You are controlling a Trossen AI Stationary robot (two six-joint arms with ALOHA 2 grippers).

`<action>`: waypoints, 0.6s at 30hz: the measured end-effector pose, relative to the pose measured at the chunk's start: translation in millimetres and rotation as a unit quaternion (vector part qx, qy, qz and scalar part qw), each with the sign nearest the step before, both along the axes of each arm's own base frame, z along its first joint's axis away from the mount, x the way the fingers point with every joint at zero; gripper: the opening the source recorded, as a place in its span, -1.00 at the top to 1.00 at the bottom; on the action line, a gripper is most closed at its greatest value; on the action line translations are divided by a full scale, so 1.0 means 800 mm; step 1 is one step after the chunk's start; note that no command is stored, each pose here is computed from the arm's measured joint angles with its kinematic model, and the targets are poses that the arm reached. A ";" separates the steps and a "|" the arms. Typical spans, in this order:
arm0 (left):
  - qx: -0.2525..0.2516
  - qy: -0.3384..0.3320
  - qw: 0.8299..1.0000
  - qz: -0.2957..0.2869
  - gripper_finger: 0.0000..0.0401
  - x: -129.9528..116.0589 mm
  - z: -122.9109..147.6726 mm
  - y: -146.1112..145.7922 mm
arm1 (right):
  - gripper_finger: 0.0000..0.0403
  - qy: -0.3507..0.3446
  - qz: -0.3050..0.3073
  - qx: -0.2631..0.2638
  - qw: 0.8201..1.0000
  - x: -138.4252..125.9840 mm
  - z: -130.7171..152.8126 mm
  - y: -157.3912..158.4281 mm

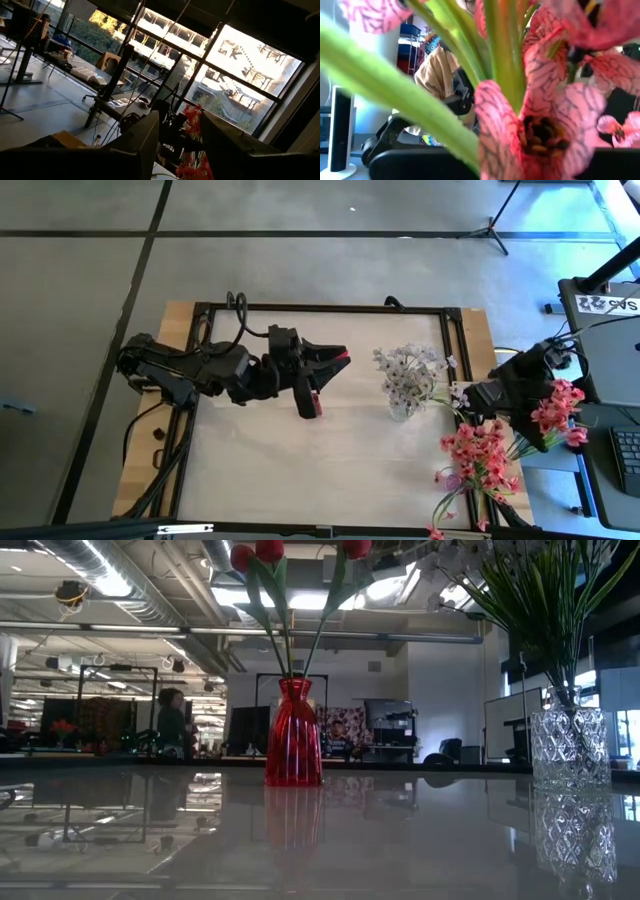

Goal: Sort flowers into vase by color
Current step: Put the pink flowers into the pink vase

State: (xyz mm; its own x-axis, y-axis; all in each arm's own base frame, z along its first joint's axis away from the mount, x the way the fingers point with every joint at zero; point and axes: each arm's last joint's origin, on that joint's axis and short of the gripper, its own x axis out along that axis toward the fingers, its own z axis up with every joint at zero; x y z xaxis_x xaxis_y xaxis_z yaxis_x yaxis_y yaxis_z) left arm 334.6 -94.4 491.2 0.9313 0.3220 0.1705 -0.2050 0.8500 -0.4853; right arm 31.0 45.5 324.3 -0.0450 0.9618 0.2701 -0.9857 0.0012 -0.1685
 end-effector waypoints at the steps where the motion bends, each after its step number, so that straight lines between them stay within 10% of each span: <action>1: 0.000 0.000 1.000 0.000 0.30 0.000 0.000 0.000 | 1.00 -0.003 0.001 0.005 1.000 0.001 0.000 0.002; 18: 0.003 0.007 1.000 0.000 0.30 0.000 -0.002 0.000 | 1.00 0.016 0.014 0.027 0.999 -0.002 0.015 0.021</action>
State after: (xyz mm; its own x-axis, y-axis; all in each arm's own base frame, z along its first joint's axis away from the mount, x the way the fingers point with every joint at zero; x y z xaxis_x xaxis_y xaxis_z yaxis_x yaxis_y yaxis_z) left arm 334.8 -94.5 489.9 0.9335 0.3212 0.1595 -0.2116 0.8524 -0.4781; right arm 29.4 61.9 336.7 -0.0613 0.9441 0.3239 -0.9904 -0.0172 -0.1373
